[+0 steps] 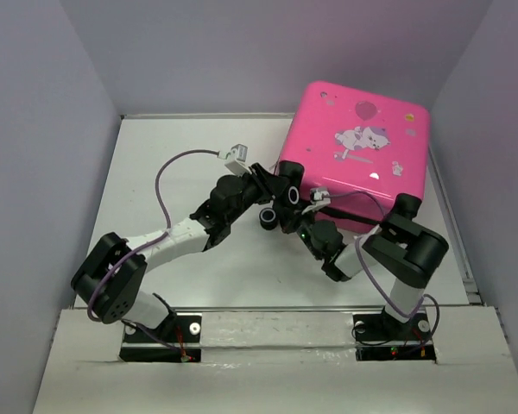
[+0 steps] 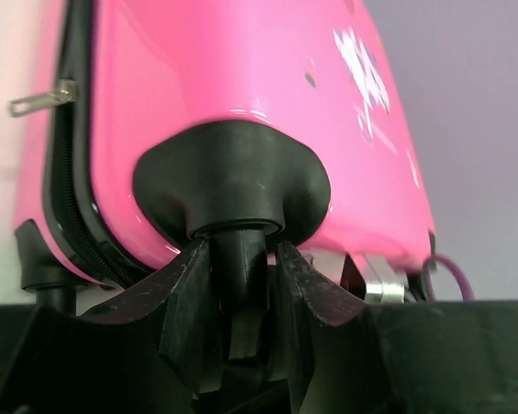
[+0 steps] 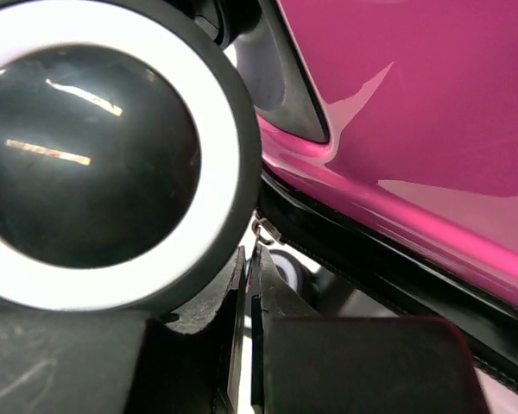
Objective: Pack the luggage
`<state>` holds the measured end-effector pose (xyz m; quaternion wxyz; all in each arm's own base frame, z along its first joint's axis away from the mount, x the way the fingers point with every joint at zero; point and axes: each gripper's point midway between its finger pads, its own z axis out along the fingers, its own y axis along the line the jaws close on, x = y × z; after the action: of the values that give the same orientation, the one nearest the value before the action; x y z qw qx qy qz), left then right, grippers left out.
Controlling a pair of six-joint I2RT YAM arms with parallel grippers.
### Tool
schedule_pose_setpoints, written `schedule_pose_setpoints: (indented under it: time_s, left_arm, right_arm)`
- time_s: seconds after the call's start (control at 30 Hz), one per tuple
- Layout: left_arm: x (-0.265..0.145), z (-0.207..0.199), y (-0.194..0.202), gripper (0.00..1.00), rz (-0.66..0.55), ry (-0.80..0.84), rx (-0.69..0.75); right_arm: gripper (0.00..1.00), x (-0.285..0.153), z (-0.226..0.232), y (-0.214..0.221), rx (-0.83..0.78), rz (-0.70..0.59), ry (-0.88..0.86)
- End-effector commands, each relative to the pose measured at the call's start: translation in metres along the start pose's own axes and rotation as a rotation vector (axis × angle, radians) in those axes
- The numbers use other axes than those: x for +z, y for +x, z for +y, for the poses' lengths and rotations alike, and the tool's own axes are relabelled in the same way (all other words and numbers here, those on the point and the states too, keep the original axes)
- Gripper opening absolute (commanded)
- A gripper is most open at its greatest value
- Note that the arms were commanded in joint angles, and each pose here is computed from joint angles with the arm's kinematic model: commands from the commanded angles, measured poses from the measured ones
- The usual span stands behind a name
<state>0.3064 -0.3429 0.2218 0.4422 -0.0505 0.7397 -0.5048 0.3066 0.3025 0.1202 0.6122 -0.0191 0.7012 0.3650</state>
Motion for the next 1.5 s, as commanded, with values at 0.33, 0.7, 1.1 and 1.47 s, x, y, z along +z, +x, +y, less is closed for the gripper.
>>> schedule_pose_setpoints:
  time_s: [0.33, 0.7, 1.1, 1.47]
  left_arm:
    - [-0.110, -0.163, 0.033, 0.06, 0.174, 0.625, -0.005]
    - [-0.110, -0.092, -0.009, 0.63, 0.078, 0.369, 0.150]
    - [-0.134, 0.050, -0.016, 0.63, -0.075, -0.136, 0.099]
    - [-0.153, 0.105, 0.034, 0.62, -0.030, -0.185, 0.033]
  right_arm:
    - [0.82, -0.013, 0.114, -0.024, 0.315, 0.014, -0.325]
    - [1.00, -0.074, 0.045, 0.007, 0.124, 0.345, 0.074]
    - [1.00, -0.020, 0.054, -0.072, -0.091, 0.270, 0.315]
    - [0.98, 0.029, 0.031, -0.084, -0.266, 0.313, 0.591]
